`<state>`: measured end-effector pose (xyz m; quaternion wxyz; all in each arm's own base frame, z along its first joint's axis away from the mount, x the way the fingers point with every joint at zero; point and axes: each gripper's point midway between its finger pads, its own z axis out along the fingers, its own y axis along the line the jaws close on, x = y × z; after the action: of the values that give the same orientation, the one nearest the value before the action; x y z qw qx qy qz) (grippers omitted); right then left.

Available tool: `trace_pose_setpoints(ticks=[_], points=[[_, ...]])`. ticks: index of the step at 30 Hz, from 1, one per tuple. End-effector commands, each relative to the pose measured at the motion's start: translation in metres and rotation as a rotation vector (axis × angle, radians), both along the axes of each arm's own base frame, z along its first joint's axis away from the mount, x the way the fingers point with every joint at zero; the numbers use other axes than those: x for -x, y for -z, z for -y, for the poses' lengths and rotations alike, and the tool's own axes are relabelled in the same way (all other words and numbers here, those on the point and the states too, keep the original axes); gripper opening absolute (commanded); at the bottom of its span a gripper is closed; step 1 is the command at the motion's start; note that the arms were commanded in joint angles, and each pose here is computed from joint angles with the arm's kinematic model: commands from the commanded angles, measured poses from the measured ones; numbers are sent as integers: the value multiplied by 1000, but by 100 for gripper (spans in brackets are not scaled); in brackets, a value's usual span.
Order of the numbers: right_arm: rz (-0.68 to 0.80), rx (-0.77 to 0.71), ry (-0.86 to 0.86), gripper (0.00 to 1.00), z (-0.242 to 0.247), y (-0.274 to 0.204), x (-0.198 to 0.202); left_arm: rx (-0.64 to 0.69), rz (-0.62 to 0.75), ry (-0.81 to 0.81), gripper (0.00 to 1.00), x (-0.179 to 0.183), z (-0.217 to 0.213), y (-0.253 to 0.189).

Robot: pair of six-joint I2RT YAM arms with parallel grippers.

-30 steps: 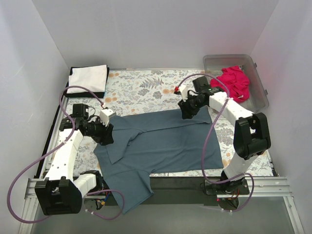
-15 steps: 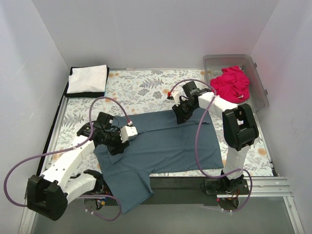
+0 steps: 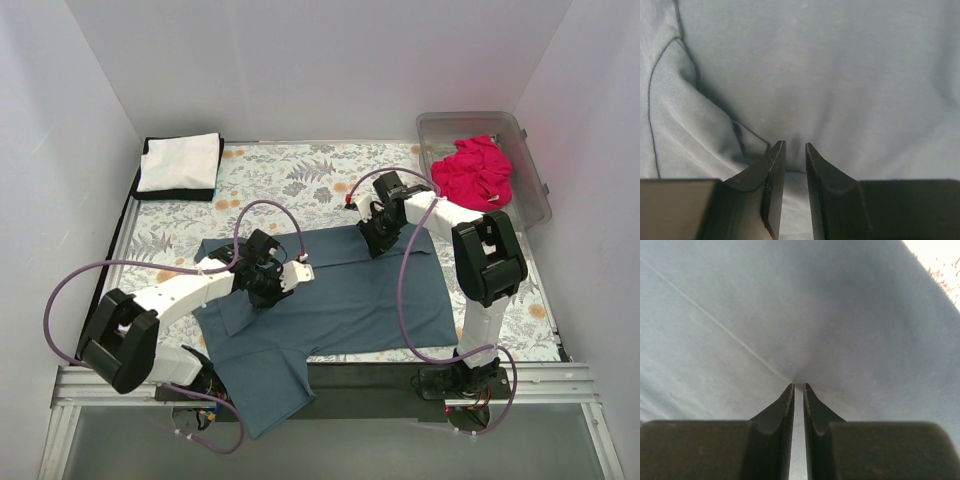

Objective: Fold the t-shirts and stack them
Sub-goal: Fold the tshirt

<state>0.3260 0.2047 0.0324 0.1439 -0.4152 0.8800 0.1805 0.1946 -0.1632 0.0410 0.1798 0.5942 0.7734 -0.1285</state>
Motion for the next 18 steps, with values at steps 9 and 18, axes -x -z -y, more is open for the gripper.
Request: trace_pose_setpoints(ticks=[9,18], points=[[-2,33,25,17,10,7,1,-99,145,-123,21,-44,-6,4],[-9,34,21,17,11,8,4,-115,145,-137,22,-48,-11,4]])
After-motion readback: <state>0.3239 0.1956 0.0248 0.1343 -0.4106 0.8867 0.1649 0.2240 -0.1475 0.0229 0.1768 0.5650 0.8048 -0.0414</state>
